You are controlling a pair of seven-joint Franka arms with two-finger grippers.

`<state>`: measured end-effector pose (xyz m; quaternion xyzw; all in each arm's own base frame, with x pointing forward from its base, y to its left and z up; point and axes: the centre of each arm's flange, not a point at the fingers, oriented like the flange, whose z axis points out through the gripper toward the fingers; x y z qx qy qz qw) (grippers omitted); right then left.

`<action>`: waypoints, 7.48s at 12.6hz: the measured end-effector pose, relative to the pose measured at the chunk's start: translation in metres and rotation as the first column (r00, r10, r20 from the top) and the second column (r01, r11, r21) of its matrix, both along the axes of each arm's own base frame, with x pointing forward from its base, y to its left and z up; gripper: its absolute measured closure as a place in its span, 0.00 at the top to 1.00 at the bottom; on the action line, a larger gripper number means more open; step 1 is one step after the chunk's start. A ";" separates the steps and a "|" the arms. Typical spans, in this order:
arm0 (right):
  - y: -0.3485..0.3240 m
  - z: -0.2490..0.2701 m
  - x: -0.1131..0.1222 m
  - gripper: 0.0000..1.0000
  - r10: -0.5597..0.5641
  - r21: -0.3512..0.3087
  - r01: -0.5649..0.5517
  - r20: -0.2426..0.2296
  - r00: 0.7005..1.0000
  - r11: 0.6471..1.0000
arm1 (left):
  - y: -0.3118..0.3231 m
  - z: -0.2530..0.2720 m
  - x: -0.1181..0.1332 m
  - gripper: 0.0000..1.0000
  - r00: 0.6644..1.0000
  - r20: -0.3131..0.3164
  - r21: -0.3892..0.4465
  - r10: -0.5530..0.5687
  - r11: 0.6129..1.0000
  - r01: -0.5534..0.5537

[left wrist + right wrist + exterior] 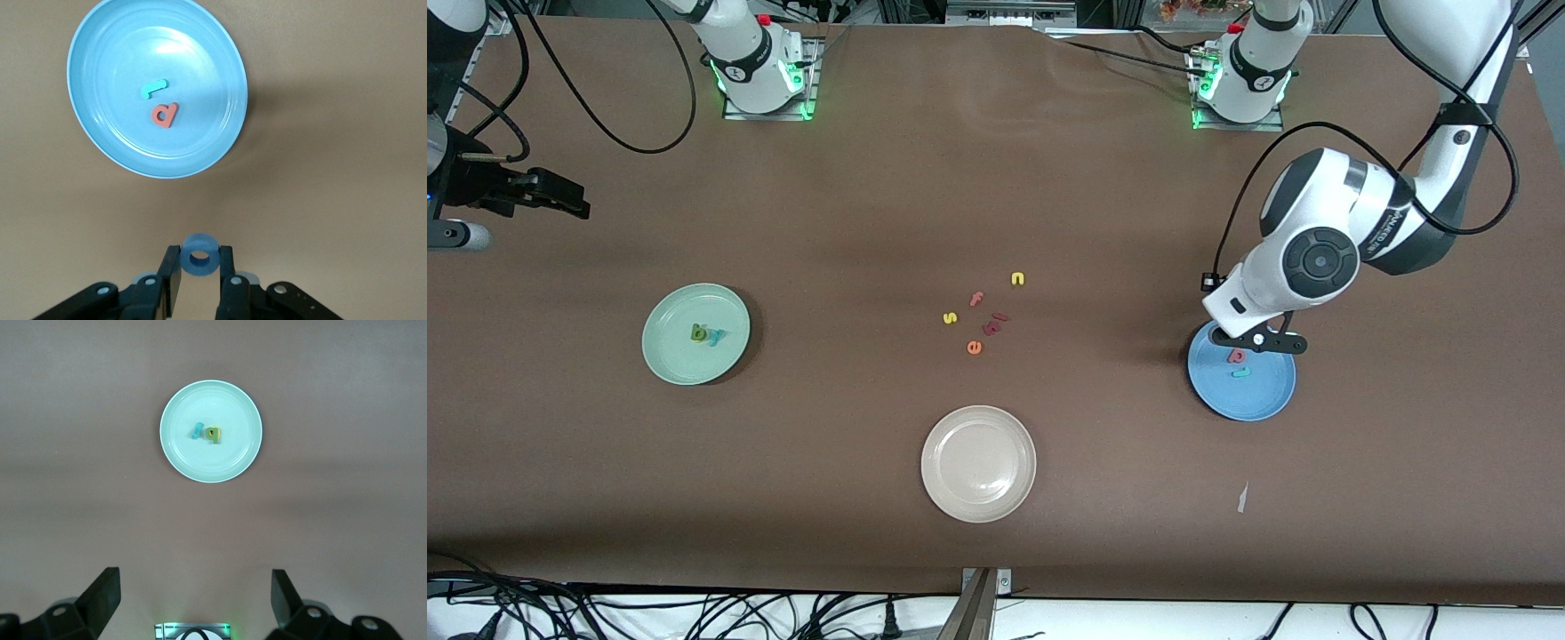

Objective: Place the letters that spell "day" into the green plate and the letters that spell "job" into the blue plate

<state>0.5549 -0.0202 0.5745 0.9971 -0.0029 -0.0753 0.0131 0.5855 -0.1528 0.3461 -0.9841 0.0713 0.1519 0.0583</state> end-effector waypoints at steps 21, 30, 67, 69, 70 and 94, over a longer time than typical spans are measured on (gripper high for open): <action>-0.003 0.000 0.000 1.00 -0.005 0.000 0.005 0.001 1.000 1.000 | 0.045 -0.117 0.034 0.27 0.936 0.047 -0.110 -0.349 0.929 0.352; -0.003 0.000 0.000 1.00 -0.006 0.000 0.006 0.001 1.000 1.000 | 0.042 -0.089 0.047 1.00 0.932 0.103 -0.097 -0.349 0.929 0.358; 0.035 0.001 0.000 1.00 0.063 0.003 -0.063 -0.009 0.998 0.998 | 0.055 0.271 -0.045 1.00 0.958 0.281 -0.134 0.060 0.991 -0.023; 0.035 0.000 -0.001 1.00 0.063 0.003 -0.063 -0.011 0.998 0.998 | 0.053 0.267 -0.045 1.00 0.961 0.272 -0.132 0.056 0.991 -0.020; 0.035 0.000 -0.001 1.00 0.063 0.003 -0.063 -0.013 0.998 0.998 | 0.053 0.265 -0.045 1.00 0.961 0.270 -0.131 0.056 0.991 -0.021; 0.034 0.018 -0.002 1.00 0.061 0.003 -0.061 0.019 0.998 0.998 | 0.054 0.265 -0.045 1.00 0.961 0.269 -0.131 0.058 0.991 -0.023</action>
